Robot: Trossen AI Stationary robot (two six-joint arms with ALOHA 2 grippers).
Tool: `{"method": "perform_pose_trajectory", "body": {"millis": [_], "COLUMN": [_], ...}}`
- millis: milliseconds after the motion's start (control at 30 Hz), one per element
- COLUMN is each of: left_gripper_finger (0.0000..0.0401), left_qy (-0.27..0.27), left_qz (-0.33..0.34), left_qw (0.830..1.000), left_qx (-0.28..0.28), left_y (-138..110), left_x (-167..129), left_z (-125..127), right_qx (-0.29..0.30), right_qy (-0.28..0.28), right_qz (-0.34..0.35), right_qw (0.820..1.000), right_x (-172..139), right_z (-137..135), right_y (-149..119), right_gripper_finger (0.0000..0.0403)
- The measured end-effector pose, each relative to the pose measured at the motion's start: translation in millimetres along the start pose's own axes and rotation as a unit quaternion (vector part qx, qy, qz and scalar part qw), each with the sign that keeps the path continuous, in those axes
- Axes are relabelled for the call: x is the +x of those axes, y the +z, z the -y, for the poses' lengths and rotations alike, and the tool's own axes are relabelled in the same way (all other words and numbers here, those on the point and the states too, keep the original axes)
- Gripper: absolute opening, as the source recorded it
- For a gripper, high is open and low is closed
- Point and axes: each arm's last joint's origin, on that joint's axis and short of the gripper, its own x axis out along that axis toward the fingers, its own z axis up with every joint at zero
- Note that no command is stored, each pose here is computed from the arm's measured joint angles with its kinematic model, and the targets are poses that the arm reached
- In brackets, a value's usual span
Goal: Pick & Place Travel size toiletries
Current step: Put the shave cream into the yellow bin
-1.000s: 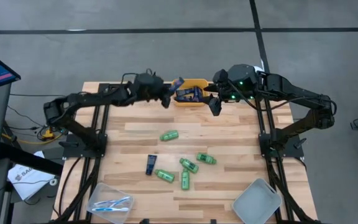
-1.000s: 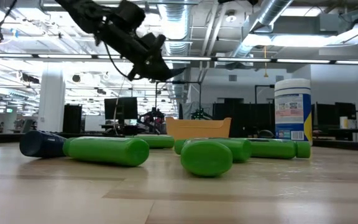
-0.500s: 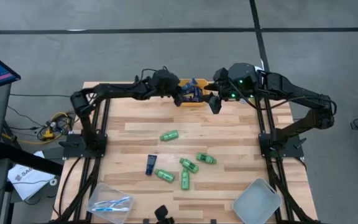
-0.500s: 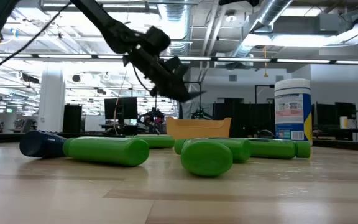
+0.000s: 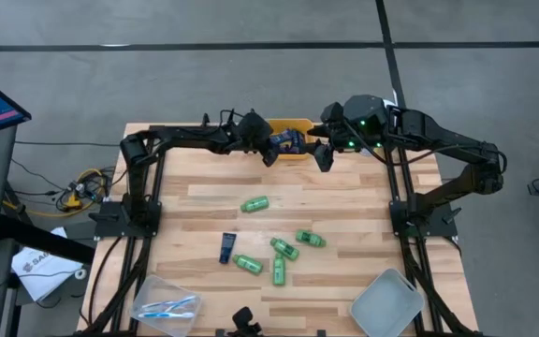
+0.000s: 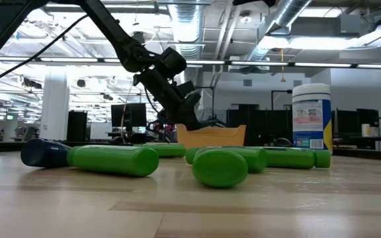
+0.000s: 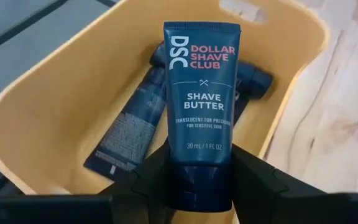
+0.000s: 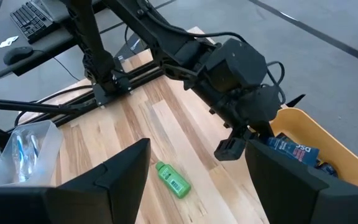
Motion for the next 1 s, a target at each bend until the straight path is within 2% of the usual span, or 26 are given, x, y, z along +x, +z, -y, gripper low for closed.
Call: {"method": "perform_pose_trajectory", "body": {"millis": [333, 467, 567, 667, 800, 900, 1000], "left_gripper_finger": [0.0145, 0.0187, 0.0229, 0.0267, 0.0294, 0.0297, 0.0294], "left_qy": [0.011, 0.006, 0.002, -0.005, -0.027, -0.057, -0.082], "left_qz": [-0.001, -0.001, 0.024, 0.021, -0.014, -0.071, -0.112], "left_qw": [1.0, 0.998, 0.997, 0.997, 0.998, 0.995, 0.99], "left_qx": [0.023, 0.059, 0.074, 0.071, 0.046, 0.05, 0.023], "left_y": [-0.6, 0.9, 13.6, 25.3, 34.1, 21.6, -1.6], "left_x": [0.9, -2.9, -18.9, -47.8, -110.3, -158.8, -203.8], "left_z": [-0.7, 4.3, 9.5, 16.2, 35.3, 56.1, 75.7], "right_qx": [-0.002, -0.004, -0.008, -0.008, -0.009, -0.01, -0.009], "right_qy": [0.0, 0.0, 0.0, -0.001, -0.001, -0.001, -0.003], "right_qz": [-0.002, -0.001, -0.002, -0.002, -0.004, -0.003, -0.003], "right_qw": [1.0, 1.0, 1.0, 1.0, 1.0, 1.0, 1.0], "right_x": [0.1, 0.0, 0.0, 0.1, 0.1, 0.0, 0.1], "right_z": [0.0, 0.0, 0.0, 0.2, 0.3, 0.3, 1.3], "right_y": [-0.4, -0.3, -0.3, -0.4, -0.7, -0.7, -0.3], "right_gripper_finger": [0.0255, 0.0255, 0.0255, 0.0255, 0.0255, 0.0255, 0.0255]}}
